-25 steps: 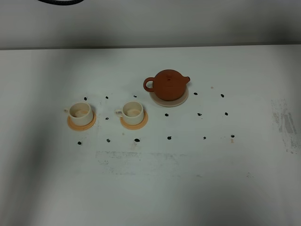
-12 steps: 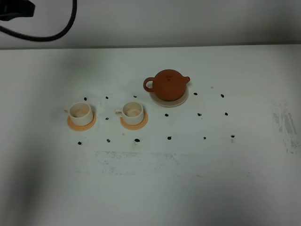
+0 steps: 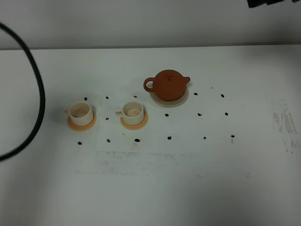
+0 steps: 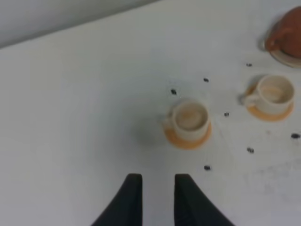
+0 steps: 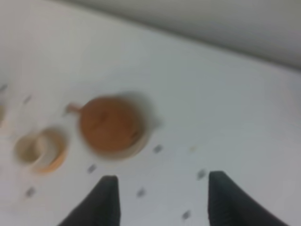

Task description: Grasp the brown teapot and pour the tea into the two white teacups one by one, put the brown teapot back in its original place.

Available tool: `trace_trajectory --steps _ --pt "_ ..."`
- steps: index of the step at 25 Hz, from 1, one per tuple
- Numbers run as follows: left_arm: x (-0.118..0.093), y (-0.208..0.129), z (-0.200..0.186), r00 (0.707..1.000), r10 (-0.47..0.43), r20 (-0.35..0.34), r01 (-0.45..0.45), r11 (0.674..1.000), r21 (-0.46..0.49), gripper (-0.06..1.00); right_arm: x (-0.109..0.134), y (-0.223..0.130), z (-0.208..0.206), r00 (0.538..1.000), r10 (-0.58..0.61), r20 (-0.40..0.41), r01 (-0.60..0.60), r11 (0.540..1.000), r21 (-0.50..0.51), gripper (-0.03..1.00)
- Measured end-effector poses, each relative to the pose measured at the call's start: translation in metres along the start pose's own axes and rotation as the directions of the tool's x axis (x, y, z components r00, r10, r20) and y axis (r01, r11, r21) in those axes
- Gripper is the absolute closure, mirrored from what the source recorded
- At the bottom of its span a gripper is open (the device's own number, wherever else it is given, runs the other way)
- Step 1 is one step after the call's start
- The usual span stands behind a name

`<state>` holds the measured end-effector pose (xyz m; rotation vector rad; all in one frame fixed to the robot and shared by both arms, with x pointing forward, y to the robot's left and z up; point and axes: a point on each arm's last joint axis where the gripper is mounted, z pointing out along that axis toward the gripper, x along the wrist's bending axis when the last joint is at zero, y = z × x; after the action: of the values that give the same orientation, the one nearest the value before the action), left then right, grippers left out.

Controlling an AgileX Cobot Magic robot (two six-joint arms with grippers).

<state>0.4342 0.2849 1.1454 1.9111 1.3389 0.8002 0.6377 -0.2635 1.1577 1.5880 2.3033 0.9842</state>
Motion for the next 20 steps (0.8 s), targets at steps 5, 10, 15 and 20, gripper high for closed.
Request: trace_trajectory --steps 5,10,15,20 --pt "-0.021 -0.046 -0.048 1.0 -0.026 -0.001 0.026 0.999 -0.03 0.79 0.012 -0.027 0.006 0.994 -0.013 -0.109 0.017 0.999 0.033 0.59" --pt "-0.04 -0.092 -0.076 0.998 -0.039 0.043 0.036 0.998 0.057 0.79 0.016 -0.035 0.013 0.992 -0.012 -0.126 0.015 1.0 0.023 0.59" --pt "-0.054 -0.132 -0.089 0.997 -0.045 0.062 0.039 0.994 0.104 0.79 0.047 -0.039 0.029 0.981 -0.08 -0.176 0.085 0.996 0.022 0.6" --pt "-0.062 -0.159 -0.098 0.997 -0.064 0.052 0.061 0.996 0.063 0.79 0.068 -0.045 0.053 0.98 -0.113 -0.166 0.114 0.993 -0.004 0.6"
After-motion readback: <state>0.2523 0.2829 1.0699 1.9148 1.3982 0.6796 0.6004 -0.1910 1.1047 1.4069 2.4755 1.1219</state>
